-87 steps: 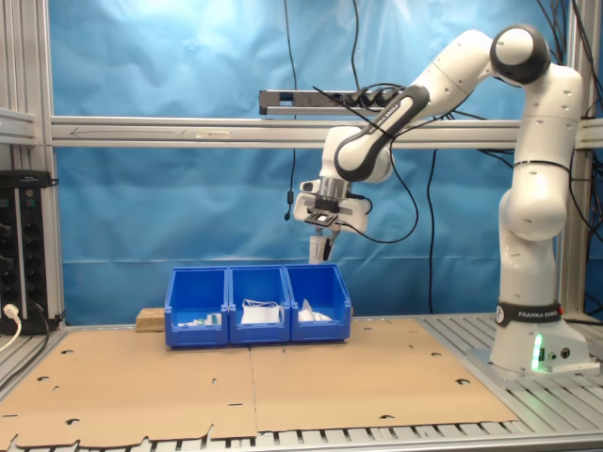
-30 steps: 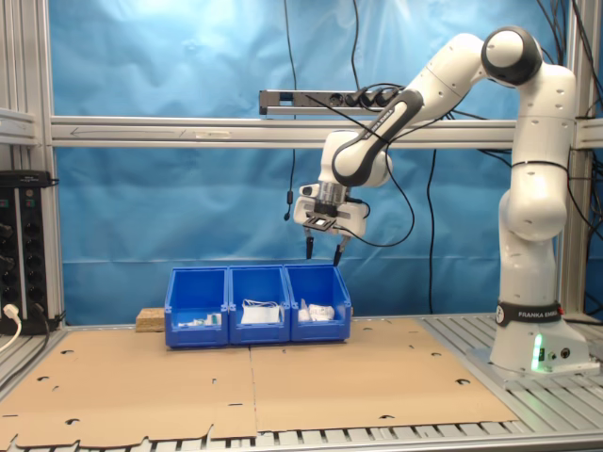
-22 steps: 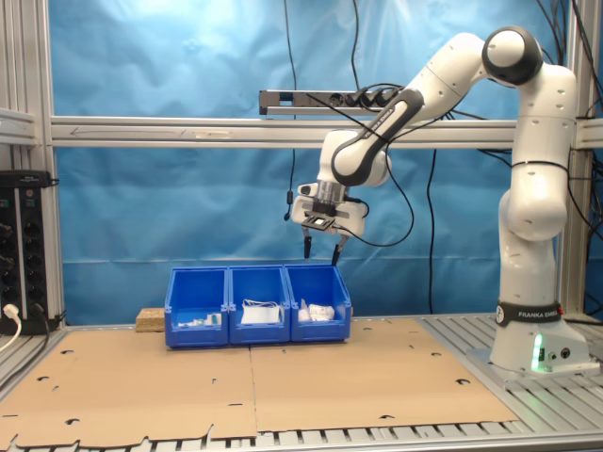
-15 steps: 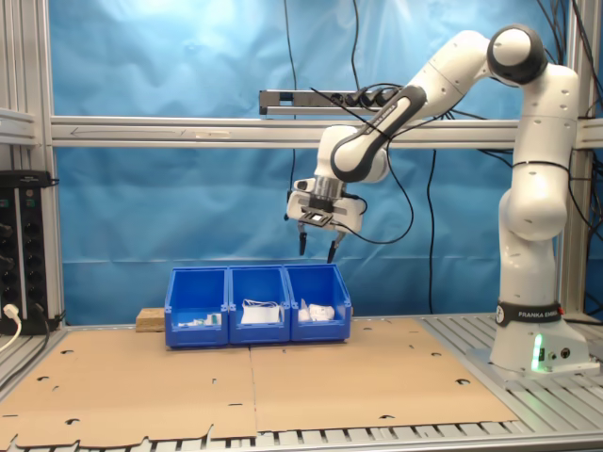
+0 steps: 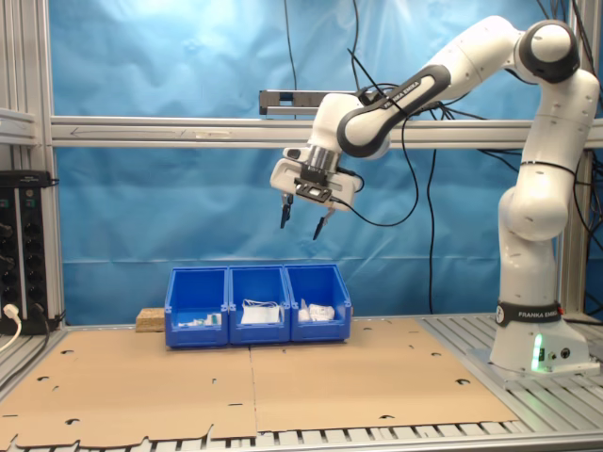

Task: Pick and place sorting task of medical equipment.

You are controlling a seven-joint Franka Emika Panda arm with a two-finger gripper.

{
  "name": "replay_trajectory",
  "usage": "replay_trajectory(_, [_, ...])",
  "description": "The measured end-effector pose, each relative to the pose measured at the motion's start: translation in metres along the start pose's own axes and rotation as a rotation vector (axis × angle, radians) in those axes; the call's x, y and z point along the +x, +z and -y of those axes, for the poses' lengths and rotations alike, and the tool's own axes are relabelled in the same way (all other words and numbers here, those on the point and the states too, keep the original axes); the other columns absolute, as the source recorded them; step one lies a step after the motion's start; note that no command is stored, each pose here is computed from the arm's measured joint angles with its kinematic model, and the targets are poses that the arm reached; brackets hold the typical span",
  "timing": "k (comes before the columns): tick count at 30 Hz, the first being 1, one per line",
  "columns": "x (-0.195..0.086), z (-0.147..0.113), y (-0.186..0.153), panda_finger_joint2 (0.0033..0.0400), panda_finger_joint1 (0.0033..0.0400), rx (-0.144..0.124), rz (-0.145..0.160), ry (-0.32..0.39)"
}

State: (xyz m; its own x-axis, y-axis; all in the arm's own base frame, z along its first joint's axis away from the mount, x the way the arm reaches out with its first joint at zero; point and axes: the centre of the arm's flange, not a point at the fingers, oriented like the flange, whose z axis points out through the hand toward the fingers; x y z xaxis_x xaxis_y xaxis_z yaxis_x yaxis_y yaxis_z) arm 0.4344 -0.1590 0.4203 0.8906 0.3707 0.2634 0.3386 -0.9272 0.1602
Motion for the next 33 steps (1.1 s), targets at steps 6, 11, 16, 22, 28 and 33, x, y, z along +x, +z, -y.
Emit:
replay_trajectory(6, [0.030, 0.040, -0.026, 0.0400, 0.0400, -0.004, -0.025, -0.115])
replay_trajectory(11, [0.047, 0.078, -0.047, 0.0400, 0.0400, 0.008, -0.021, -0.212])
replay_trajectory(16, [0.052, 0.103, -0.062, 0.0400, 0.0400, 0.029, 0.004, -0.270])
replay_trajectory(22, [0.052, 0.124, -0.078, 0.0400, 0.0400, 0.055, 0.045, -0.315])
replay_trajectory(28, [0.051, 0.133, -0.088, 0.0400, 0.0400, 0.077, 0.082, -0.338])
replay_trajectory(33, [0.050, 0.140, -0.095, 0.0400, 0.0400, 0.098, 0.117, -0.355])
